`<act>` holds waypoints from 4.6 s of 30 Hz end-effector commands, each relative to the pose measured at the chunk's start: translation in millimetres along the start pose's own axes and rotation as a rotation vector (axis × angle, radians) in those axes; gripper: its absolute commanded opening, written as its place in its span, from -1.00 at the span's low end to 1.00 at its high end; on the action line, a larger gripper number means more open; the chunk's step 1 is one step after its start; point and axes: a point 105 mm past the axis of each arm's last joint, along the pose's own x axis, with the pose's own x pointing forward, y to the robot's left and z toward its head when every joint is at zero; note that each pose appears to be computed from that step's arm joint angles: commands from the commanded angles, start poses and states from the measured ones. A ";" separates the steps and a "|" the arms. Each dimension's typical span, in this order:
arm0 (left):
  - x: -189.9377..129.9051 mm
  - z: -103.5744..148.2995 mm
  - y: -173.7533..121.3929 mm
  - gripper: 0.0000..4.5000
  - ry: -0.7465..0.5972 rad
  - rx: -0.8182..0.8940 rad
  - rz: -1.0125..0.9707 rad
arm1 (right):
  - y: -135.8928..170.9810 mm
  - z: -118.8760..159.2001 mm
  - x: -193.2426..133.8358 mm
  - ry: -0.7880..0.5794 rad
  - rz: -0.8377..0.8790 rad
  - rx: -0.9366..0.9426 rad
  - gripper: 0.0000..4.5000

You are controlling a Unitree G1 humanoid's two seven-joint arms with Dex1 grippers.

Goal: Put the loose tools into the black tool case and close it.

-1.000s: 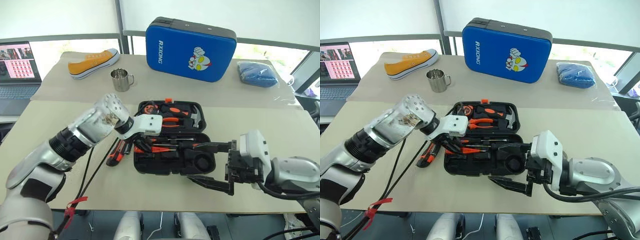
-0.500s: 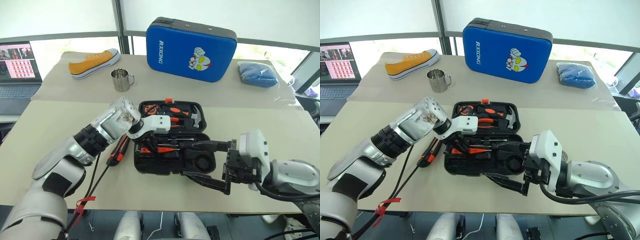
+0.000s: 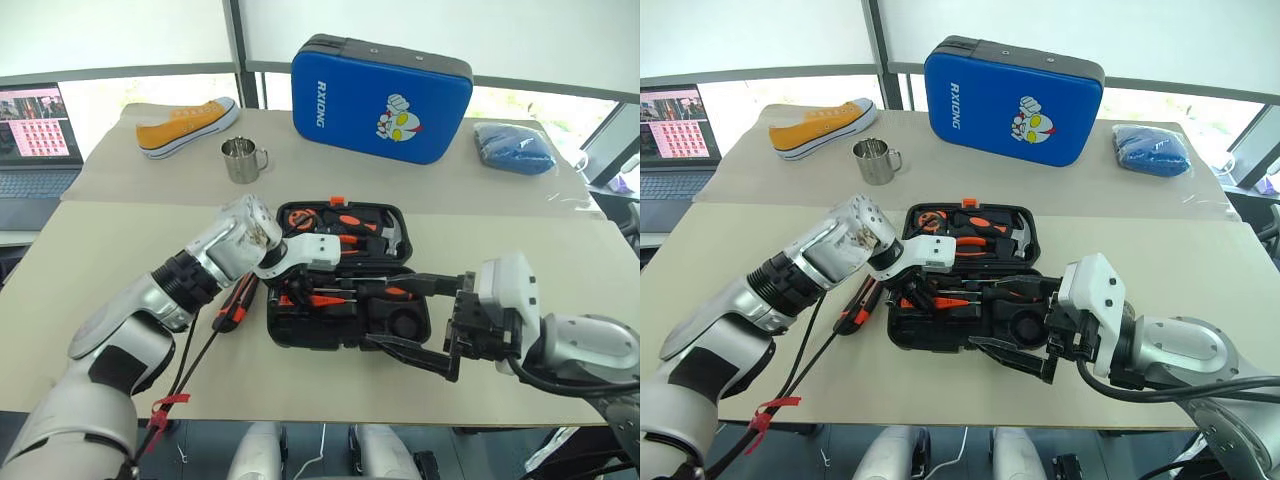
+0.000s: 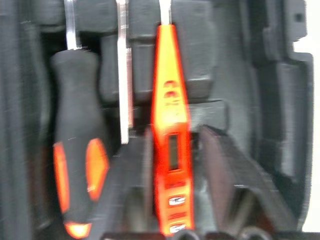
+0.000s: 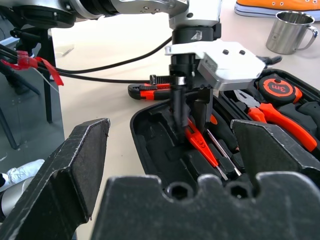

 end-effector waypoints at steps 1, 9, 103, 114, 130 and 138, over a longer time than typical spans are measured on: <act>-29.3 9.0 4.1 0.21 -0.051 0.041 0.073 | -0.4 3.0 1.0 -0.028 0.014 0.014 1.00; -80.4 30.0 -1.2 0.21 -0.517 0.049 0.173 | -14.1 -7.7 -2.9 0.001 -0.011 0.036 1.00; 63.6 -57.2 -1.0 -0.96 -0.407 0.250 0.172 | -19.0 -1.8 -5.4 -0.012 -0.022 0.090 1.00; -31.2 -70.1 -13.7 -0.48 -0.554 0.057 0.335 | -23.6 0.9 5.2 -0.019 0.063 0.069 1.00; -145.1 -169.2 -93.9 0.99 -0.328 -0.551 0.675 | -30.0 -3.3 26.9 -0.033 0.247 0.029 1.00; -128.8 -125.3 -55.6 0.99 -0.200 -0.786 0.683 | -24.9 -4.3 26.0 -0.030 0.236 0.017 1.00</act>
